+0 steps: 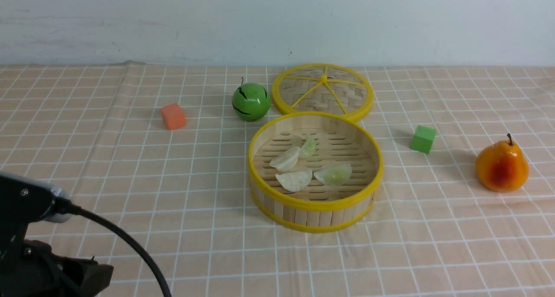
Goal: Put the dumplings into the steamer on the table with the brown tablecloth.
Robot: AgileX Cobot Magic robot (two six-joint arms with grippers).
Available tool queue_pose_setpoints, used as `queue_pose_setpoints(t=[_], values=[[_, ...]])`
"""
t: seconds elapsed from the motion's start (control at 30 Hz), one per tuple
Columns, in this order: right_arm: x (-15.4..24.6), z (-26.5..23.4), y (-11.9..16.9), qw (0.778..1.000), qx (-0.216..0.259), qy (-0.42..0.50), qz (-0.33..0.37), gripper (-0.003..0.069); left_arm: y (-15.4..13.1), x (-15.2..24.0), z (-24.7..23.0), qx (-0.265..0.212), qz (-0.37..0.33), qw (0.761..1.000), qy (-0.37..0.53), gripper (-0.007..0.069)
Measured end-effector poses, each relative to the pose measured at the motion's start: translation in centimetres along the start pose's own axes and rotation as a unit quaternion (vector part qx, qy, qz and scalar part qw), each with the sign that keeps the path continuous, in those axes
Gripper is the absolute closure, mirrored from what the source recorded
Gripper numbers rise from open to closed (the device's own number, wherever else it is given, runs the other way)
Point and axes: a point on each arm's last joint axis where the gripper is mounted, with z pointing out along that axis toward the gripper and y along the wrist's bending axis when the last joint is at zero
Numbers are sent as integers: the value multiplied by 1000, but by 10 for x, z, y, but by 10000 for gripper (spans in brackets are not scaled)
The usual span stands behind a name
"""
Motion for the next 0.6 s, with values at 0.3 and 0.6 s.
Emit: queue_pose_setpoints(t=[0.3, 0.6], values=[[0, 0, 1, 1000, -4, 0, -7, 622, 0, 0, 0, 0, 0, 1000, 0, 478], [0, 0, 1, 1000, -4, 0, -8, 616, 0, 0, 0, 0, 0, 1000, 0, 478]])
